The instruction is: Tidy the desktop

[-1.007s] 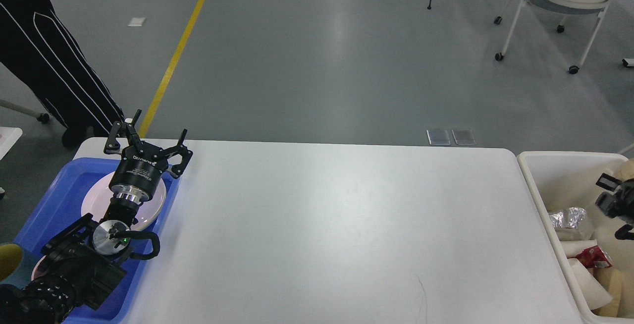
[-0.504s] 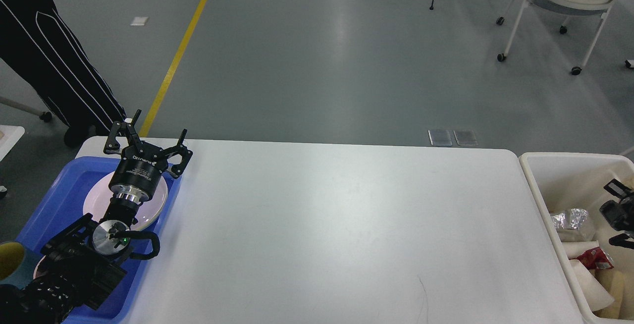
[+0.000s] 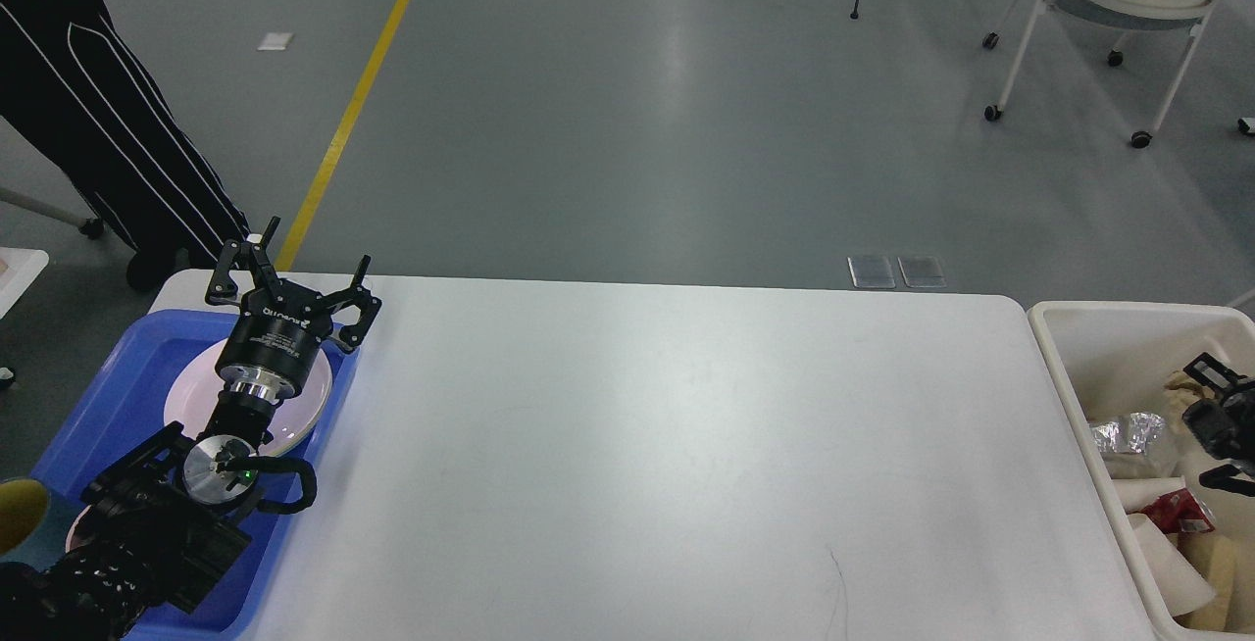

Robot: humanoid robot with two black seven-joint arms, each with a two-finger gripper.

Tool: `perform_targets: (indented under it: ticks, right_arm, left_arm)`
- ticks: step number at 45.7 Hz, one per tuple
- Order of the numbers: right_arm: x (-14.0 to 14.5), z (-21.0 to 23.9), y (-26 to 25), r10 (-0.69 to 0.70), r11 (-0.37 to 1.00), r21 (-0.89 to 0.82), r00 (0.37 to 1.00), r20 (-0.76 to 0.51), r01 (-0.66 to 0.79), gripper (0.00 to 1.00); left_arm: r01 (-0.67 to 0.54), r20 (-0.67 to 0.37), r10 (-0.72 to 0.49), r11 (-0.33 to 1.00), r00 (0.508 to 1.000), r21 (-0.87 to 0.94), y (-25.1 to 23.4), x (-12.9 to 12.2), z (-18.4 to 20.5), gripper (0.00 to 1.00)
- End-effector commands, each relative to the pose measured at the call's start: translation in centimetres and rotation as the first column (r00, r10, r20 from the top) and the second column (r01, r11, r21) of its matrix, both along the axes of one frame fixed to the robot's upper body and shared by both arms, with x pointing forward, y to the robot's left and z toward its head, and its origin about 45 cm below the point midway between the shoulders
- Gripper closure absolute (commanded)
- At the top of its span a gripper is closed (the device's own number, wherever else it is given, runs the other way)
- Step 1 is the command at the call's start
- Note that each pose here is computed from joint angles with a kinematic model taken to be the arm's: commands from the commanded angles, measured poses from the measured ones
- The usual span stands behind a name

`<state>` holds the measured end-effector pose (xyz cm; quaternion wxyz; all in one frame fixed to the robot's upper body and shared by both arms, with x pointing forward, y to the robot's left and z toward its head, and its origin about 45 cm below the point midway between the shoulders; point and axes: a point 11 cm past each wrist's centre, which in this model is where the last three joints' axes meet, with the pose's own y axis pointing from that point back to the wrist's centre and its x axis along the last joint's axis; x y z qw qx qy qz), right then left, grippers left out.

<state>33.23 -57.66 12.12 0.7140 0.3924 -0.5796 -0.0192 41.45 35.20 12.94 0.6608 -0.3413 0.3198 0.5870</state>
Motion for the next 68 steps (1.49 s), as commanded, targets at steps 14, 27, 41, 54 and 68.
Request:
perform_targets:
  ticks: [14,27,41,54,68]
  right_arm:
    - [1.1,2.1,-0.8,-0.006,1.000,-0.014,0.999,0.039,0.007,0.00]
    - [8.6,9.1,3.3,0.082,0.986,0.137,0.990,0.116,-0.098,0.00]
    - [15.7,15.8,11.6,0.002,0.853,0.473,0.907,0.421,-0.221,0.00]
    - [15.9,11.5,16.2,-0.489,0.372,0.886,0.754,0.439,-0.275,0.00]
    - [13.8,5.4,20.2,-0.696,0.248,0.792,0.466,0.546,-0.558,0.00]
  left_arm:
    - [0.000,0.000,0.000,1.000,1.000,0.000,0.0,0.0,0.0,0.01]
    - [0.000,0.000,0.000,1.000,1.000,0.000,0.0,0.0,0.0,0.01]
    - [0.000,0.000,0.000,1.000,1.000,0.000,0.0,0.0,0.0,0.01]
    - [-0.001,0.000,0.001,1.000,1.000,0.001,0.1,0.0,0.0,0.01]
    - [0.000,0.001,0.000,1.000,1.000,0.001,0.1,0.0,0.0,0.01]
